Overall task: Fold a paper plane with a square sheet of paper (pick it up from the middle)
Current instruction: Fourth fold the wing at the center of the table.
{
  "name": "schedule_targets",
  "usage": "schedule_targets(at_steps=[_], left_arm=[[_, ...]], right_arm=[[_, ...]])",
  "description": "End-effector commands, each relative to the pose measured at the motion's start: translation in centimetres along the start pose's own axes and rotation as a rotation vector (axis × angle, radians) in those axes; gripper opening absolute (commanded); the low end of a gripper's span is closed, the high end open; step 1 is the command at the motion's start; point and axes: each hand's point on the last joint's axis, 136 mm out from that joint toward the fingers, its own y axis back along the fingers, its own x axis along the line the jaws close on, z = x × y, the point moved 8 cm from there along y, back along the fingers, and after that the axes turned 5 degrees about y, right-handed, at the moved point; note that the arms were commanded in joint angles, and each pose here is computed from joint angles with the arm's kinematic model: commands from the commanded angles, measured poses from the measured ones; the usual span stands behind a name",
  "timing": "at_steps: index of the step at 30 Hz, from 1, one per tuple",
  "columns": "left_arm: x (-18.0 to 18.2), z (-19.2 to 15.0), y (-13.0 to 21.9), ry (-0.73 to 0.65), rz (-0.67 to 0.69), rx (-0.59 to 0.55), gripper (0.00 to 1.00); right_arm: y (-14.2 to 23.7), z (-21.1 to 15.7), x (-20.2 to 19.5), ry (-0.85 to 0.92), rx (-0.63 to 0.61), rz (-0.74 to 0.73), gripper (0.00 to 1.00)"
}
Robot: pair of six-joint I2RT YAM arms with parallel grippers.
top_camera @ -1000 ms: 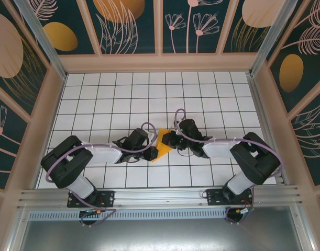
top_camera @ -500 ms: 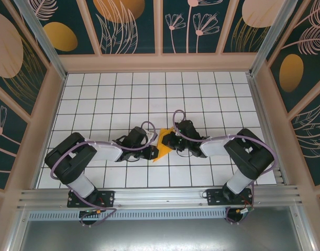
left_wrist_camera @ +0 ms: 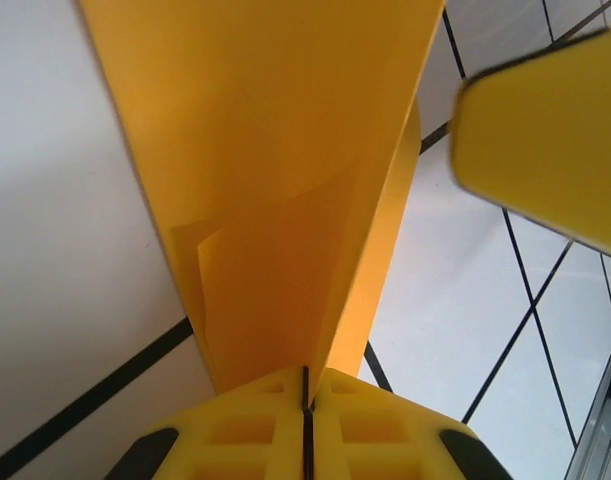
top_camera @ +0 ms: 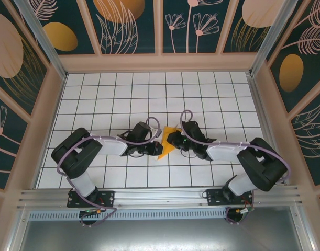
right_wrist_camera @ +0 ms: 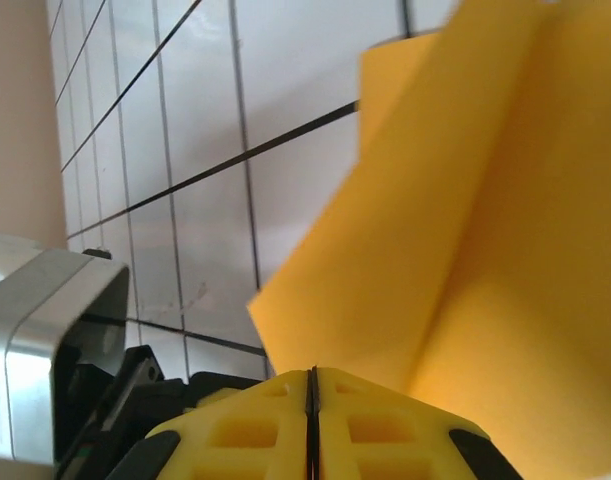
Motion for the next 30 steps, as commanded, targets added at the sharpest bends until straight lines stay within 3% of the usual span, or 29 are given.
schedule_targets(at_steps=[1,9,20,30], left_arm=[[0.4,0.0,-0.2,0.027,0.019,0.032,0.1],[0.1,0.3,-0.5,0.021,0.002,0.054,0.1],[0.2,0.4,-0.8,0.056,-0.013,0.074,0.09],[0.5,1.2,-0.2,0.105,-0.097,0.085,0.1]], right_arm=[[1.0,0.1,-2.0,-0.065,-0.056,-0.093,0.11],[-0.3,0.6,-2.6,-0.054,0.013,-0.041,0.1],[-1.8,0.3,-4.5,-0.023,0.087,-0.201,0.1],[-2.1,0.5,-4.7,0.056,0.112,-0.239,0.1]])
